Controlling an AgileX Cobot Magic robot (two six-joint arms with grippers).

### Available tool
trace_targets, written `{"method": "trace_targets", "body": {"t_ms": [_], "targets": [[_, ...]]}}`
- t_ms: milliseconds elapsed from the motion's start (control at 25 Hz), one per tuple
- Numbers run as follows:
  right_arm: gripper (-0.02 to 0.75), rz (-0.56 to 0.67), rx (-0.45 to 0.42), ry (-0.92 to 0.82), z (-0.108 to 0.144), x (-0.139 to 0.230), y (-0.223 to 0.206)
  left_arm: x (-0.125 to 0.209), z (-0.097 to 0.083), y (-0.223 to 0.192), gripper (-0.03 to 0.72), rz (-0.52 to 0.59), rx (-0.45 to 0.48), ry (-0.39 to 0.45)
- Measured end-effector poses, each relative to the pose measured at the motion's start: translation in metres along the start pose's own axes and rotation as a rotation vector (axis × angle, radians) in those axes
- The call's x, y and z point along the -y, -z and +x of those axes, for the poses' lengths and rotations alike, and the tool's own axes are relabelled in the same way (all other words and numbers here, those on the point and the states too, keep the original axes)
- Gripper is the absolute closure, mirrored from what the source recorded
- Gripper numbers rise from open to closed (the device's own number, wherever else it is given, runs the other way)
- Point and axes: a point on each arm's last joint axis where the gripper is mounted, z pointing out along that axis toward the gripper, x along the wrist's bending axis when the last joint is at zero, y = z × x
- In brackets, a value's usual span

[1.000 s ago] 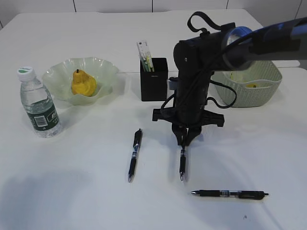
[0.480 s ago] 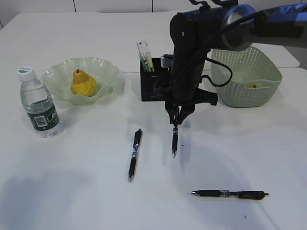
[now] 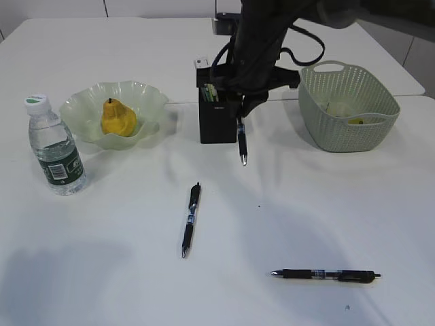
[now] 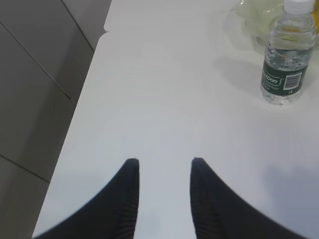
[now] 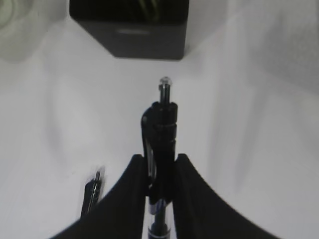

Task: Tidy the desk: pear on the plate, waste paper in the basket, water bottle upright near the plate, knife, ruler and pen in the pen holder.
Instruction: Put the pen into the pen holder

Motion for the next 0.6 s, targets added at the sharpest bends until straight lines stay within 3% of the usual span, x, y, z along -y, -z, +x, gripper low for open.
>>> {"method": "trace_targets", "body": {"t_ms": [200,600], "targets": [[0.603,-0.143,0.055,0.075,-0.004,-0.019,0.018,-0.002,-0.001,0.000,0.449,-0.023,0.007,0.000],[0.603,-0.368,0.000,0.108,-0.001,-0.040,0.023,-0.003,-0.001,0.000,0.449,-0.035,0.010,0.000]]}}
